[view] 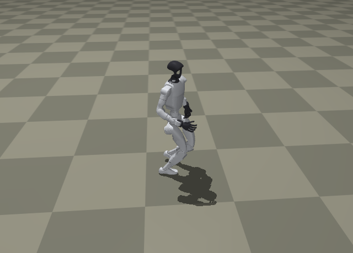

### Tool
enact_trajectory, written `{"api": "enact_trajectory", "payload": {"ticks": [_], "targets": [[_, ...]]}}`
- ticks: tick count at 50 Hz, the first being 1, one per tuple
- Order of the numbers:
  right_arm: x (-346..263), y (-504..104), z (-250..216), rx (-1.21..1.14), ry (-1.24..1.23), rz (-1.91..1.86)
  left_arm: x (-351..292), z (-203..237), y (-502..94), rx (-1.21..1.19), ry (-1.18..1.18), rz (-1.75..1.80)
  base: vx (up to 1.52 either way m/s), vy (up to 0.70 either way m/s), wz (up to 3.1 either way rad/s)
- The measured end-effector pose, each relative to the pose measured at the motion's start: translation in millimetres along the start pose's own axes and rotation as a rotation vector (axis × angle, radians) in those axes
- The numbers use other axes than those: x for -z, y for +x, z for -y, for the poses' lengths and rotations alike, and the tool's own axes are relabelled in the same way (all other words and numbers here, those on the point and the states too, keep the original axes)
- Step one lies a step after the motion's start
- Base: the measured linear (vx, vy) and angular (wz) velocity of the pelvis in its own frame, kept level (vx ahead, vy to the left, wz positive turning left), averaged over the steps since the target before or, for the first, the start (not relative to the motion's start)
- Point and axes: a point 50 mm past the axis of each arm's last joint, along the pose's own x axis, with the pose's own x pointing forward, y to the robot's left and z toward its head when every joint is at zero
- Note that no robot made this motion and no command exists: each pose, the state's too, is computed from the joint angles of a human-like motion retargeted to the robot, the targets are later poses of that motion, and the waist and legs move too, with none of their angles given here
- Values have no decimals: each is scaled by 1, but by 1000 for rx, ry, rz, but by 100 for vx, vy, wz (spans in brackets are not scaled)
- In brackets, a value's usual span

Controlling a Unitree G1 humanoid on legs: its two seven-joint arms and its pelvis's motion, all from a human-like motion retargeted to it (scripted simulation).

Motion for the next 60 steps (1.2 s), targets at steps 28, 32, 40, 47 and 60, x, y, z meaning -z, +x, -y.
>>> {"api": "enact_trajectory", "payload": {"ticks": [28,32,40,47,60], "targets": [[4,-17,61,409,-270,-10,-137,11,28,163,-3,568,-2,12,-136],[-5,-8,57,431,-302,46,-156,6,31,68,49,648,6,-1,-40],[-17,6,45,464,-279,144,-168,-5,37,-106,-8,786,3,-1,-11],[-24,11,37,489,-248,206,-178,-11,42,-216,-58,860,2,0,7],[-33,6,36,572,-120,293,-166,-16,41,-332,-168,896,-1,0,18]]}}
